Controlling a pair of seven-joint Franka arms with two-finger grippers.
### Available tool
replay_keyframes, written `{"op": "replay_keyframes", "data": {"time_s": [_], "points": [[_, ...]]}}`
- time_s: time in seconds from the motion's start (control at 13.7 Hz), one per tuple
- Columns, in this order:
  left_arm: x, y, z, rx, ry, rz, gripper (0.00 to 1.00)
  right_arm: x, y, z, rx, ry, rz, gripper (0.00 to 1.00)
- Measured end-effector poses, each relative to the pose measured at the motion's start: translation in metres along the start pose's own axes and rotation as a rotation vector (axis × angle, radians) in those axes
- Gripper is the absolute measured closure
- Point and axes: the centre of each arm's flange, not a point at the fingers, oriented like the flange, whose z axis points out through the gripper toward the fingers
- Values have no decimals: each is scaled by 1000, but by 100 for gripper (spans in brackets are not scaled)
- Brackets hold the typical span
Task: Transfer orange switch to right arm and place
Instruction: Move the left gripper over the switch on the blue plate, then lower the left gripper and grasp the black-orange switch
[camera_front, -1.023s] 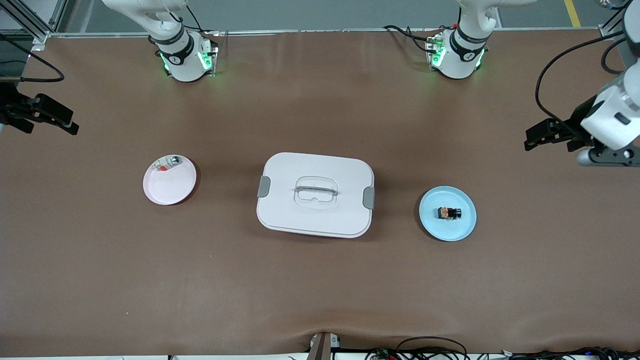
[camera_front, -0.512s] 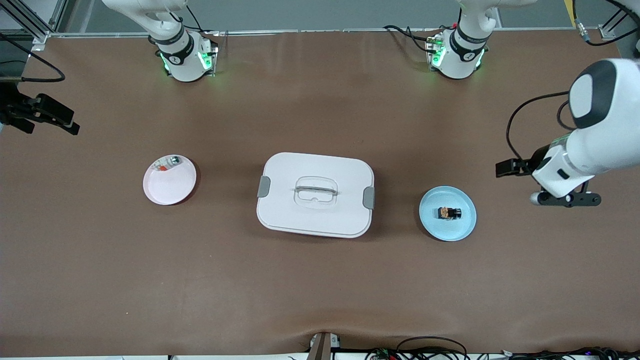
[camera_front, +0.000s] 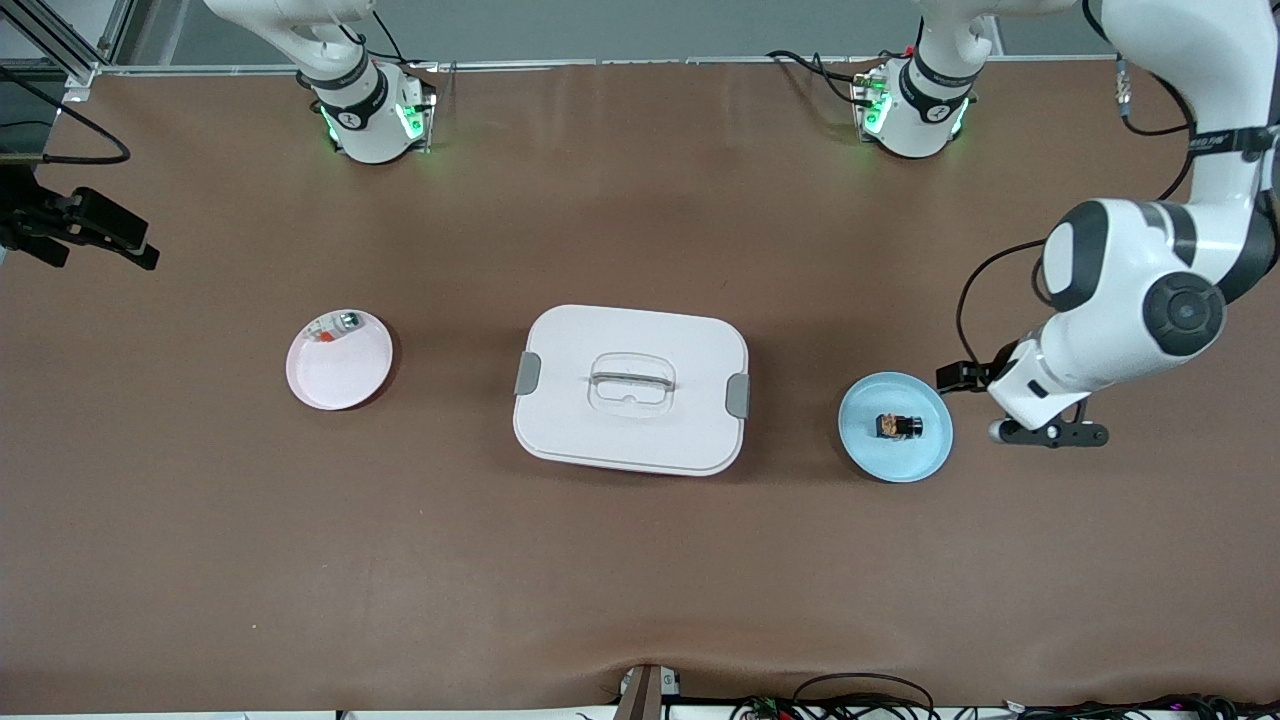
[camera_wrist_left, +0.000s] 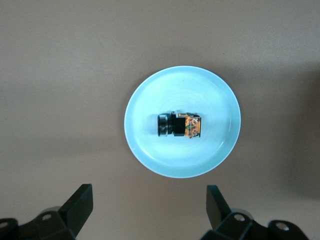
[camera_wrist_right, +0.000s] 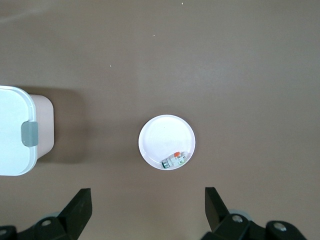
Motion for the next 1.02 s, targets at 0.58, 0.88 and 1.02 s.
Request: {"op": "replay_keyframes", "data": {"time_s": [0.58, 0.88, 1.02], "points": [[25, 39, 79, -5, 74, -56, 0, 0, 1, 0, 0, 1, -41, 0], [29, 38, 104, -4, 71, -60, 0, 0, 2, 0, 0, 1, -42, 0], [29, 37, 110, -3, 65, -68, 0, 0, 2, 0, 0, 1, -42, 0]]}}
